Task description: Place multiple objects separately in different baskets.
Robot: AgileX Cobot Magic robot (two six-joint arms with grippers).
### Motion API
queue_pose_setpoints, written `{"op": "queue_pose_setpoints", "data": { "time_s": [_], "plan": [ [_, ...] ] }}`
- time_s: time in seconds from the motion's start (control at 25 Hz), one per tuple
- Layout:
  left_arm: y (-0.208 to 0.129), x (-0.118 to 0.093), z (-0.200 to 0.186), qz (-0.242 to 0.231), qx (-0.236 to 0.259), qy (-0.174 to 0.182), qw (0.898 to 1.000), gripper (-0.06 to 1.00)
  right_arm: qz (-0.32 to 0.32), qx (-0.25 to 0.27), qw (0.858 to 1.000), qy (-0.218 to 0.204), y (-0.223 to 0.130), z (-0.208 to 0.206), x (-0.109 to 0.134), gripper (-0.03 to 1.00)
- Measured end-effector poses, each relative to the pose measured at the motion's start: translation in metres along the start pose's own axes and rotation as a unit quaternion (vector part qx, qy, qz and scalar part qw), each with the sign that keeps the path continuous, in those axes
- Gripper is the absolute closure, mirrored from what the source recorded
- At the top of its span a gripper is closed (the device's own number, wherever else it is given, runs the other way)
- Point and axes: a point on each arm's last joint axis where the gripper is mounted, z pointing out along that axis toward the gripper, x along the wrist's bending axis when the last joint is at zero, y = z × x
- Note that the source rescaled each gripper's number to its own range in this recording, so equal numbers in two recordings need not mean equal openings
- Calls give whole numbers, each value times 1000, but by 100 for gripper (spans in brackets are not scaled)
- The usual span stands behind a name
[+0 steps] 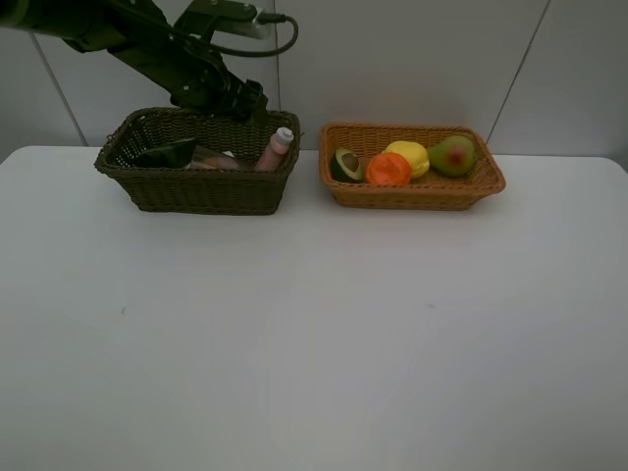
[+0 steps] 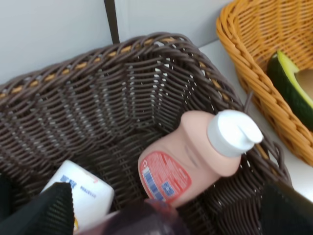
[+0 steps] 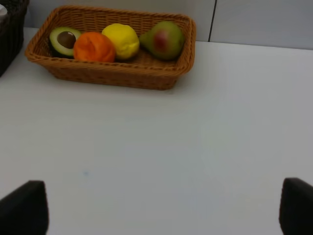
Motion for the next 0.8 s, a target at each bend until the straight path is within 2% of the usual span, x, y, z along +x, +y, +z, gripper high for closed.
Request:
{"op": "queue_pose_setpoints", "data": {
  "time_s": [0.2,0.48,0.8],
  "plan": [
    [-4,-3,-4,6,30,-13,999,-5,0,0,1000,0,0,0,0,-3],
    [0,-9,-29,23,61,-30,997,-5,0,0,1000,0,0,0,0,-3],
    [8,-14,-80,54,81,-25,995,-5,0,0,1000,0,0,0,0,-3]
  ]
}}
